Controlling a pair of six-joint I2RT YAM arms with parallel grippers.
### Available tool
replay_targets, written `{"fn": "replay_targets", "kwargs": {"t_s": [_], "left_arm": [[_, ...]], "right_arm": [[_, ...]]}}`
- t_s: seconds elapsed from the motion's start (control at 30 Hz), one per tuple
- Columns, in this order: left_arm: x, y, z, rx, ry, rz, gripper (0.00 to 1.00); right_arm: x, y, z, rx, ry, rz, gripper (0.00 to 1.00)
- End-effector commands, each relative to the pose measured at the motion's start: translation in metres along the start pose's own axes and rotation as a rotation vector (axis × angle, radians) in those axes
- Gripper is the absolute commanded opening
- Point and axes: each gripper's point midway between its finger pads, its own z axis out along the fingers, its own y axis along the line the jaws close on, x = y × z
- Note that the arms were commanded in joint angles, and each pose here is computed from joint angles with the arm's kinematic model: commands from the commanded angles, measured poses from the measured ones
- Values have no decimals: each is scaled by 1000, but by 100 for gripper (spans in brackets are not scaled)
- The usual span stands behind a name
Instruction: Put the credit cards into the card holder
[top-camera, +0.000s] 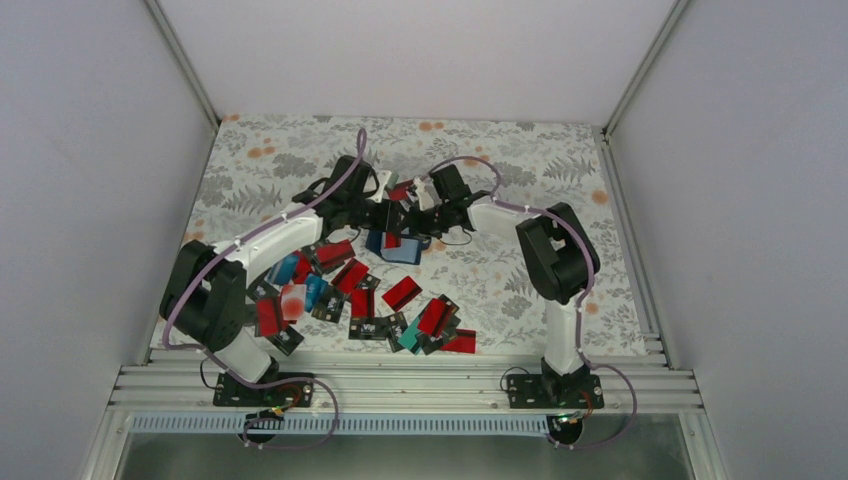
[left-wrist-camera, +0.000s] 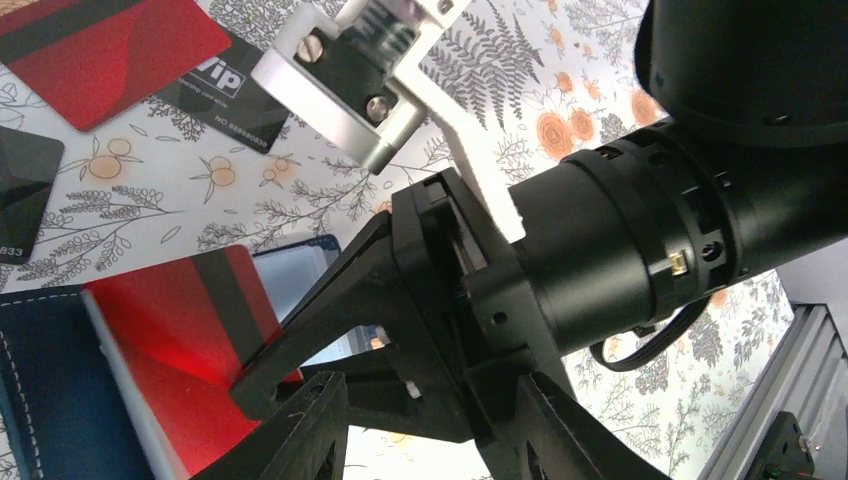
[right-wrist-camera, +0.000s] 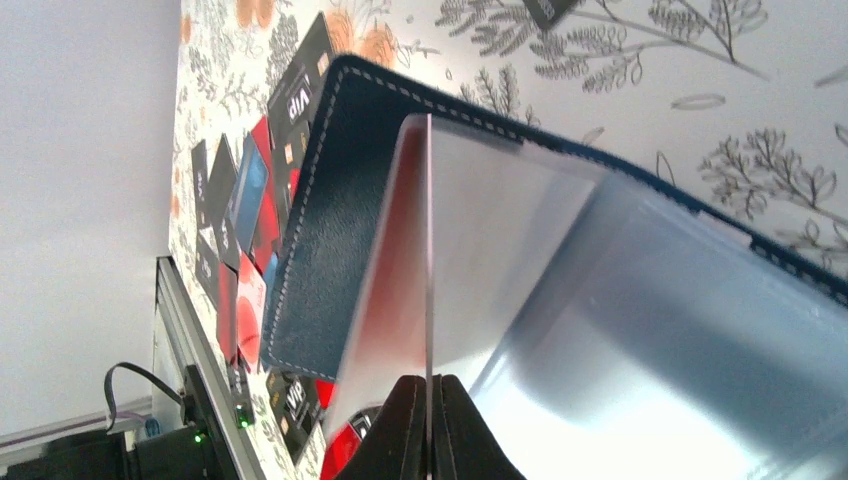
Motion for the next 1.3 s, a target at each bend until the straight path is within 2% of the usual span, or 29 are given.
{"fn": "replay_targets", "kwargs": {"t_s": [0.0, 0.4, 0.87, 1.27], "left_arm": [[-5, -1, -1, 47, -15, -17, 43], [9, 57, 6, 74, -31, -181, 38], [48, 120, 24, 27, 21, -277, 37], [51, 116, 31, 190, 12, -280, 39]], "right_arm": [[-2, 9, 16, -64, 27, -15, 4], [6, -18, 43, -80, 73, -8, 4], [9, -15, 44, -115, 85, -72, 4], [7, 14, 32, -268, 94, -142, 4]]}}
